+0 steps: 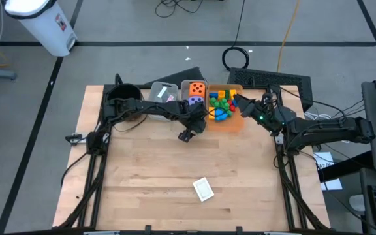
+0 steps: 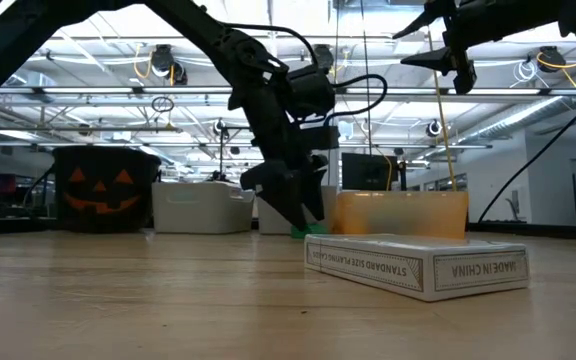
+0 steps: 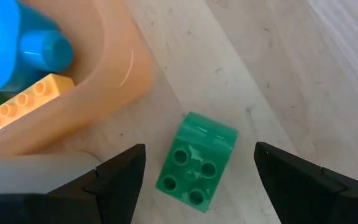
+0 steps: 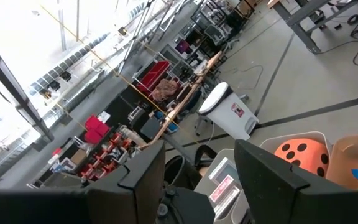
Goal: Pick & Place Toys
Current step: Put the green game piece into the orange bin
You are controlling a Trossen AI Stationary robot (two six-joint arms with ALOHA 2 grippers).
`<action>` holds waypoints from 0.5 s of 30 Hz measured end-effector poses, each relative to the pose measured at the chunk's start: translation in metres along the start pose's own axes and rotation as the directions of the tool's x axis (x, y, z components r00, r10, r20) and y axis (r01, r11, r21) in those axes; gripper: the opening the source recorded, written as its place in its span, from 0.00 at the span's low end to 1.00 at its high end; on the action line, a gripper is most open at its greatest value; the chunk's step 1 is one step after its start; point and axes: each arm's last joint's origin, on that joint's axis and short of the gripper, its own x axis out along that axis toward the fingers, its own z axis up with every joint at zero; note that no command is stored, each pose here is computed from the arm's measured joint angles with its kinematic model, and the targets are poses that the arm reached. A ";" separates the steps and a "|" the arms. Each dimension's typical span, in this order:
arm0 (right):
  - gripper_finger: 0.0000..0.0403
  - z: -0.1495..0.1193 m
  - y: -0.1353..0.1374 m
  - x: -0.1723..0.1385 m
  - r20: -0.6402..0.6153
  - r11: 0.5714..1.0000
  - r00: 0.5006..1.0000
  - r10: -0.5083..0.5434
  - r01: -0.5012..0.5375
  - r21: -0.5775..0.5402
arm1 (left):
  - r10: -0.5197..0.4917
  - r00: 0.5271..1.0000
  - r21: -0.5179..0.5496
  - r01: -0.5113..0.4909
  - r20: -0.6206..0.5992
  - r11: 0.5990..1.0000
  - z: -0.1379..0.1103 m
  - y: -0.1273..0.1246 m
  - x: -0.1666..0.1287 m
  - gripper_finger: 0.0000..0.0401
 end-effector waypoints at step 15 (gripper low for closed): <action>0.46 -0.001 -0.001 0.000 -0.007 1.000 1.000 -0.003 0.003 -0.003 | -0.065 0.993 0.025 0.068 -0.097 0.997 0.005 -0.023 0.013 0.77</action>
